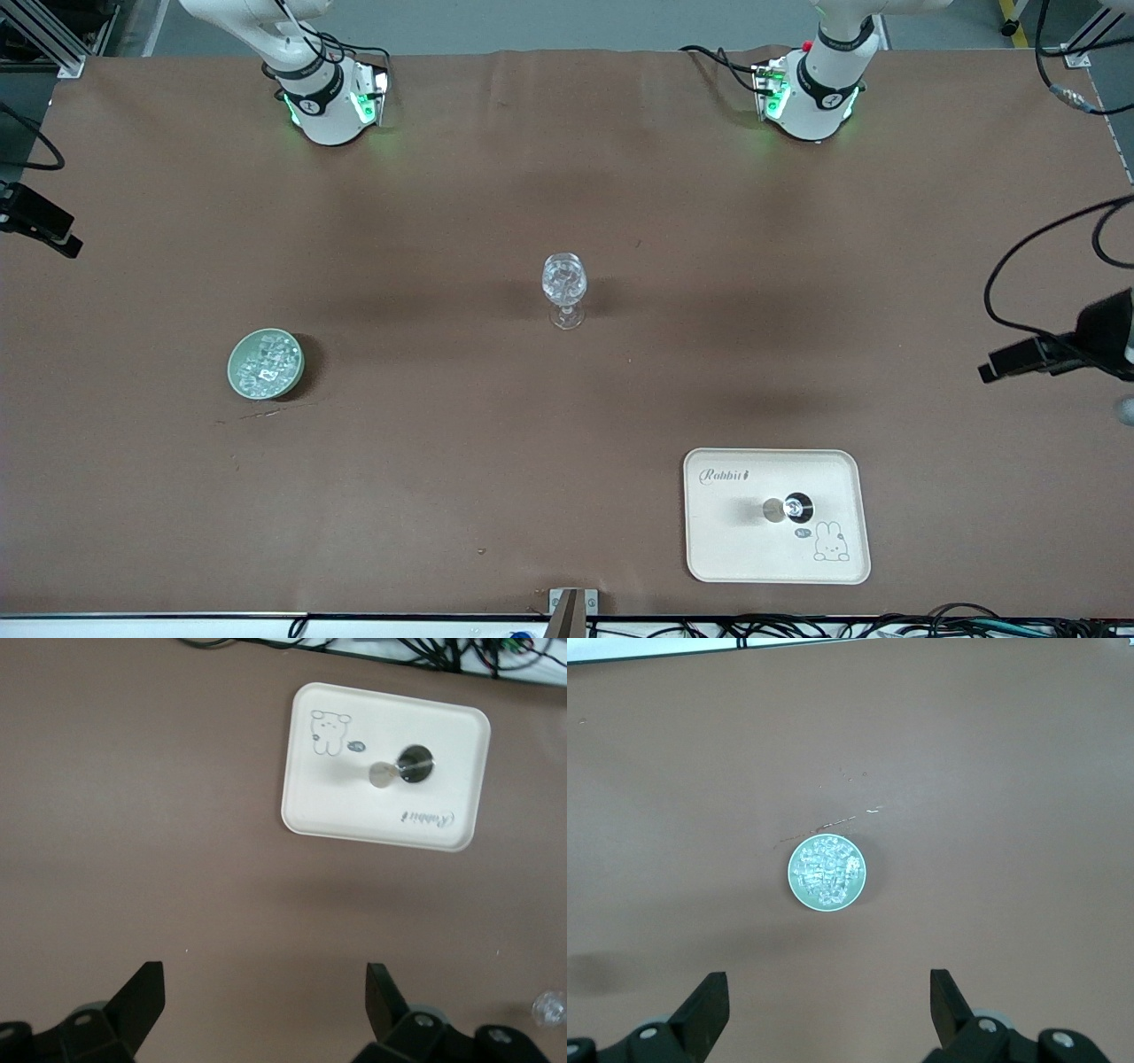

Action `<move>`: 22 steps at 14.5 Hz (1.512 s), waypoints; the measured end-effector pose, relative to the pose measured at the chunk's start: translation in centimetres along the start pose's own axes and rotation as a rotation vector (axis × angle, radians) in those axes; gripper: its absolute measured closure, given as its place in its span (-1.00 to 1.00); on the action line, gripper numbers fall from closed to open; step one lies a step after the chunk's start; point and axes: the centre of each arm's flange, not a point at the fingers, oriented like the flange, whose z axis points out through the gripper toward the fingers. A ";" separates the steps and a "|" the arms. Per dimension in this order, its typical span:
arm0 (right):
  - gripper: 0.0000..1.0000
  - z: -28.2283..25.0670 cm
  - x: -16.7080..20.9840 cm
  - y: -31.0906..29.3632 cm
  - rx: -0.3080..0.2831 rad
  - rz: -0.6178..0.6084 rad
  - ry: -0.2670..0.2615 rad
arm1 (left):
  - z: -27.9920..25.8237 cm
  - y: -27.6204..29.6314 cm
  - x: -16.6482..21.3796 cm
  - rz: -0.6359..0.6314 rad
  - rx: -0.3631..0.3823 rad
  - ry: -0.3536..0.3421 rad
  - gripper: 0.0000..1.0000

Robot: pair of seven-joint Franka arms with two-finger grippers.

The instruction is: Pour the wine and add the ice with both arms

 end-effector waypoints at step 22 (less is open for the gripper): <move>-1.00 0.0 0.0 -0.2 0.004 -0.003 0.000 | -5.3 4.7 -10.7 0.133 0.048 0.026 -1.00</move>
